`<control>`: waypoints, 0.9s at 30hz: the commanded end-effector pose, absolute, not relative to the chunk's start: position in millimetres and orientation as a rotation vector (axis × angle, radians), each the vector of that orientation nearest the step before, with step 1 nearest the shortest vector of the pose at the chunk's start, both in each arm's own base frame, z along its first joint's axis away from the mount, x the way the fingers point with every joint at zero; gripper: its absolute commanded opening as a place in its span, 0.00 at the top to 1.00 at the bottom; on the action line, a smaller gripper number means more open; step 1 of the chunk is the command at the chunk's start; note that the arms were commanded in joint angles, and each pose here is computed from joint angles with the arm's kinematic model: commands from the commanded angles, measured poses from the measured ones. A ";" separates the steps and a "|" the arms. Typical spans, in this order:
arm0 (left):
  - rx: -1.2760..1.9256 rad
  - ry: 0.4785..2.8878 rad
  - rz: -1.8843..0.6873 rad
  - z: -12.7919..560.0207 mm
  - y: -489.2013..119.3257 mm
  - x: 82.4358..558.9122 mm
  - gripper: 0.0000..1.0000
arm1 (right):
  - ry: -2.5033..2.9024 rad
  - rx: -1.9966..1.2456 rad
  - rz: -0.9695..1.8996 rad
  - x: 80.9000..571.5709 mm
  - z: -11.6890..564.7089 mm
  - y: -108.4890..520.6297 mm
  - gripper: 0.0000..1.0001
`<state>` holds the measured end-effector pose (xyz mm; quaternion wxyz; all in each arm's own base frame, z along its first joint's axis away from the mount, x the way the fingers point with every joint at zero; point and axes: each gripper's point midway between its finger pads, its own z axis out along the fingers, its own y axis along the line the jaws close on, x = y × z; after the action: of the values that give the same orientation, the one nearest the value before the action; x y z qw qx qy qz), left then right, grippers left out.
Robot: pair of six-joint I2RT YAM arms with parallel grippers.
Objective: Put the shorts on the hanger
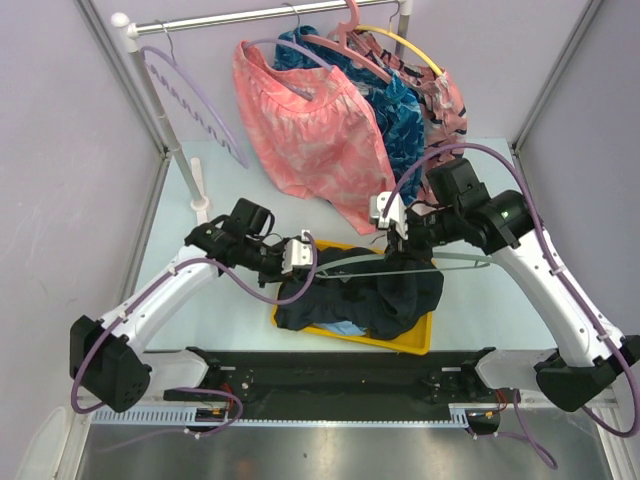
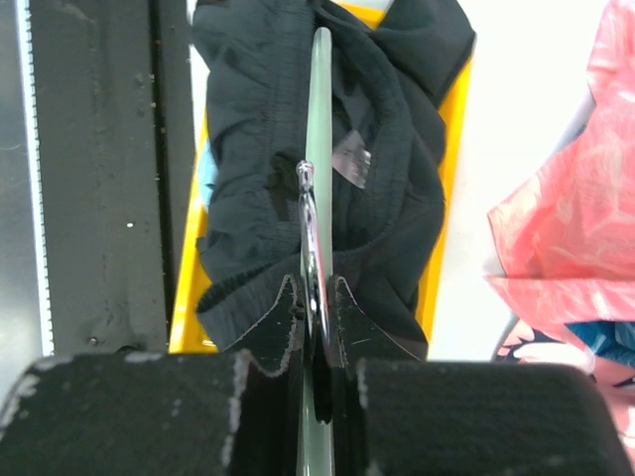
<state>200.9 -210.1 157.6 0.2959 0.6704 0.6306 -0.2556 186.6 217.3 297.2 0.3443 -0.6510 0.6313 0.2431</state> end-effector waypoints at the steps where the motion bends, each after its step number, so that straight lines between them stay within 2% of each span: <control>1: 1.818 1.516 -0.646 188.1 -217.3 198.4 0.99 | 1.557 -1.648 0.621 209.2 317.5 215.0 1.00; 4: 1.840 1.485 -0.618 193.7 -216.2 196.4 0.99 | 1.533 -1.663 0.622 216.1 318.8 211.8 1.00; 16: 1.851 1.369 -0.537 232.9 -229.5 201.7 1.00 | 1.487 -1.756 0.700 181.5 307.1 203.5 1.00; 21: 1.888 1.181 -0.498 256.6 -237.2 184.0 1.00 | 1.450 -1.755 0.727 186.6 305.6 211.2 1.00; 27: 2.004 0.963 -0.370 259.4 -237.1 165.9 1.00 | 1.394 -1.773 0.732 195.7 302.2 213.5 1.00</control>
<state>169.8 -234.5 239.4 0.3921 0.7727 0.4614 -0.1903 190.3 206.5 295.3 0.3530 -0.6832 0.5775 0.2741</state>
